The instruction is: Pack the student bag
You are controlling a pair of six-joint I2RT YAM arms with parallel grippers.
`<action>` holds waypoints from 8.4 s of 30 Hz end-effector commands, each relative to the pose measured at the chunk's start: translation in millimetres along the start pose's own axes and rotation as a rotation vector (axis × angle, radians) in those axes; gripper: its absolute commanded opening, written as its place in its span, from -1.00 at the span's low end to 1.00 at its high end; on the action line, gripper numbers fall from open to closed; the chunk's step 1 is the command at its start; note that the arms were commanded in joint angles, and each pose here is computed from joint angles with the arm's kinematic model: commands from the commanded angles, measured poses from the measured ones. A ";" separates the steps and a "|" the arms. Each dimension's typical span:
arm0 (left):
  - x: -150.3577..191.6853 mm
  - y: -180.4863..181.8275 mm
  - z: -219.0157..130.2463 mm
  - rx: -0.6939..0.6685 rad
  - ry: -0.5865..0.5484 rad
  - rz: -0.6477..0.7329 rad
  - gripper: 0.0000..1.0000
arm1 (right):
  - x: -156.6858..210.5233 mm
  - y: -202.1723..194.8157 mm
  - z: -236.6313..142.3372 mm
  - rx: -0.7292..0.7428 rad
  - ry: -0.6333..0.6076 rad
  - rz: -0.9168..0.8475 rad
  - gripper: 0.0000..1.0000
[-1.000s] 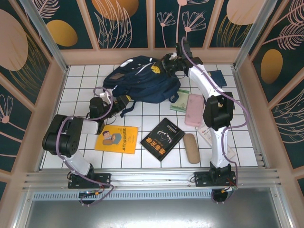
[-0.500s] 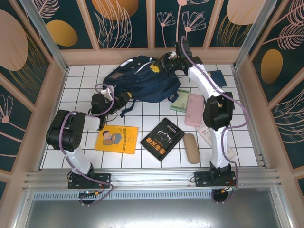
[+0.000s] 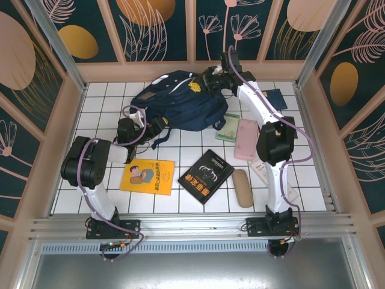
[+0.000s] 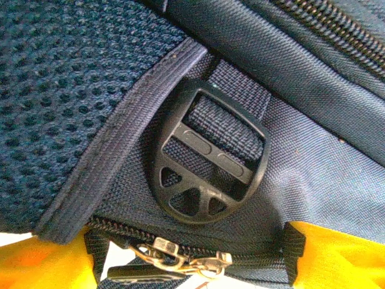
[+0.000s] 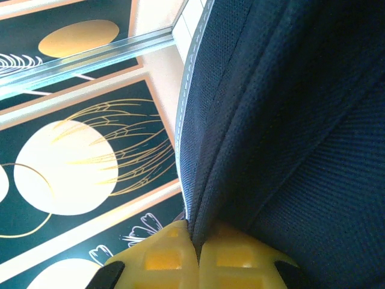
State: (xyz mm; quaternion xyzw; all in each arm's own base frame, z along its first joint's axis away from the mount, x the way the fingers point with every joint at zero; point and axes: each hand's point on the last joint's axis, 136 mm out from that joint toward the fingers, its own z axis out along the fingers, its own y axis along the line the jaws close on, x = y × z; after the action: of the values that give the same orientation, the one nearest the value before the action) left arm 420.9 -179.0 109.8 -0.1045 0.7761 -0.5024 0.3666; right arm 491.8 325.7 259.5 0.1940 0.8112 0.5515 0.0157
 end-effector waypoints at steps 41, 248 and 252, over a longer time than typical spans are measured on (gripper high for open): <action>20.9 -29.6 -24.6 0.148 -0.035 -0.005 -0.72 | -4.7 30.3 -4.5 -0.098 -0.007 -0.104 -1.00; 43.2 -34.0 -58.4 -0.349 0.221 0.213 -1.00 | 68.4 -64.4 116.8 0.315 -0.050 -1.744 -1.00; 40.3 -39.2 -61.5 -0.350 0.219 0.228 -1.00 | 67.3 -54.8 117.5 0.294 -0.049 -1.641 -1.00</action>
State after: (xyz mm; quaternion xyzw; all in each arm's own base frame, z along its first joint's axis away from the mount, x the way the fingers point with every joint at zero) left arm 341.7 -167.2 112.1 -0.0536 0.9056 -0.3039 0.2909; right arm 429.0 430.2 156.8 -0.5018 0.7360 0.2152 0.4002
